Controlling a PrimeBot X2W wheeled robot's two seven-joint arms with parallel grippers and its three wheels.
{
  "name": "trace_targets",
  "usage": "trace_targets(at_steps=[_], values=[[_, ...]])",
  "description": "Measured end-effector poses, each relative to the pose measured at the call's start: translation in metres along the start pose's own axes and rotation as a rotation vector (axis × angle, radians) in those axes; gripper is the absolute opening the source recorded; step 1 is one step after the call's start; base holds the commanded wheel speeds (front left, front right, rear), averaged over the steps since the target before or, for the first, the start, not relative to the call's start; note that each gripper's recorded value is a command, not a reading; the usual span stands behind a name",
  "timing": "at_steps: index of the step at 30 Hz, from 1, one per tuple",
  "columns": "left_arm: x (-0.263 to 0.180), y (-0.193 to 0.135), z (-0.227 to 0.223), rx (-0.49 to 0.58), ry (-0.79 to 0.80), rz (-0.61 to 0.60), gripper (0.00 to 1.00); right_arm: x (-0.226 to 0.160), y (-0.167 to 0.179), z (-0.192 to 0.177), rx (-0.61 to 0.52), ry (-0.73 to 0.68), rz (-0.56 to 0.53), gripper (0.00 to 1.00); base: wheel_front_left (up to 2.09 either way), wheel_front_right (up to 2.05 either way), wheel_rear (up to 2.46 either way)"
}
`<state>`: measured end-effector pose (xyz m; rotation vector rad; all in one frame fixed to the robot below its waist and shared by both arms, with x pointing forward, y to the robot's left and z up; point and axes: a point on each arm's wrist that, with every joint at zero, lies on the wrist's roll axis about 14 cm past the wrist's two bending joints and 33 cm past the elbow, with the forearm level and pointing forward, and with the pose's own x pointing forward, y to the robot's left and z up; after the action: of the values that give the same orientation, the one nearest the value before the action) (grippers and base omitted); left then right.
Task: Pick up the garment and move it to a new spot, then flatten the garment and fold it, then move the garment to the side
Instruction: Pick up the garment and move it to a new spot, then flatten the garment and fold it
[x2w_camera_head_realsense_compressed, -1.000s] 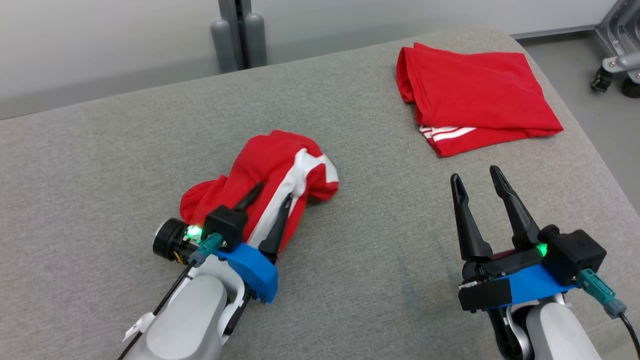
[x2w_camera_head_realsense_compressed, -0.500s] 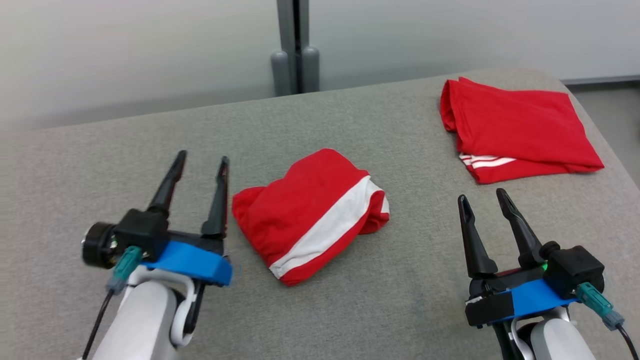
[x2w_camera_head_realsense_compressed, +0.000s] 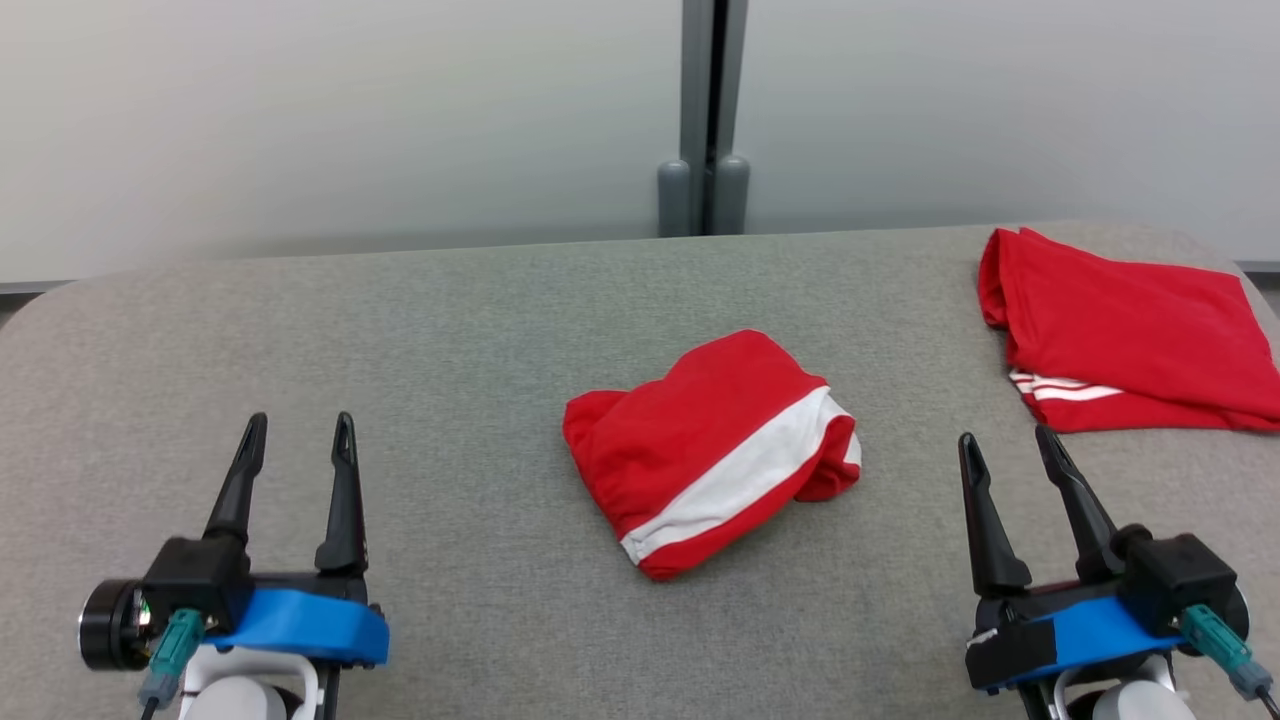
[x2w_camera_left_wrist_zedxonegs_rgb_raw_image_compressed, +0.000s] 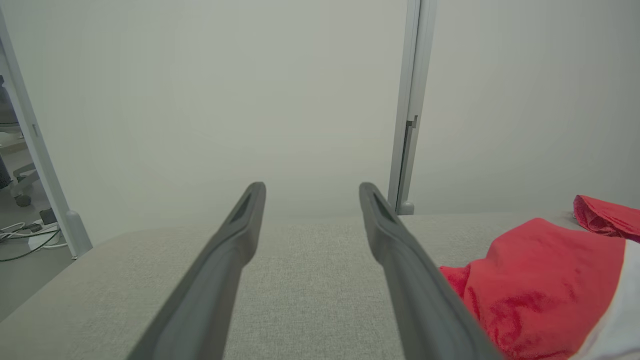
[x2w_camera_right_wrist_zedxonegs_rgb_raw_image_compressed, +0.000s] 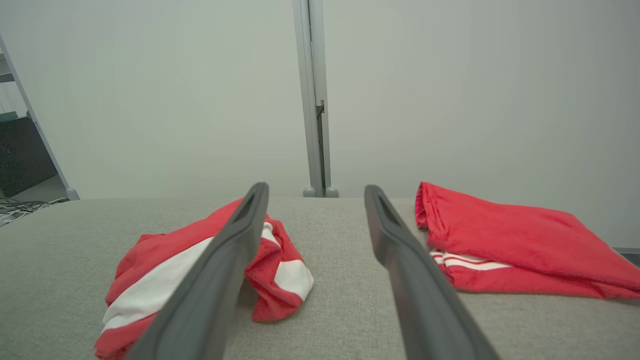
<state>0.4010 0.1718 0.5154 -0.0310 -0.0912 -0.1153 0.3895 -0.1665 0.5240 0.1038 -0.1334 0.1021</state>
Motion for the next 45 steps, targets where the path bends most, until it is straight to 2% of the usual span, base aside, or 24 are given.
trace_targets(at_steps=[11, 18, 45], values=[[-0.038, 0.017, -0.009, -0.023, 0.026, 0.099, 1.00, -0.013, 0.010, -0.009, 0.001, 0.031, 0.026, 1.00, 0.00, 0.00, 0.00], [-0.050, 0.020, -0.013, -0.024, 0.037, 0.122, 1.00, -0.018, 0.010, -0.012, 0.002, 0.042, 0.023, 1.00, 0.00, 0.00, 0.00], [-0.052, 0.023, -0.013, -0.011, 0.035, 0.123, 1.00, -0.021, 0.011, -0.016, 0.009, 0.056, 0.025, 1.00, 0.00, 0.00, 0.00]])
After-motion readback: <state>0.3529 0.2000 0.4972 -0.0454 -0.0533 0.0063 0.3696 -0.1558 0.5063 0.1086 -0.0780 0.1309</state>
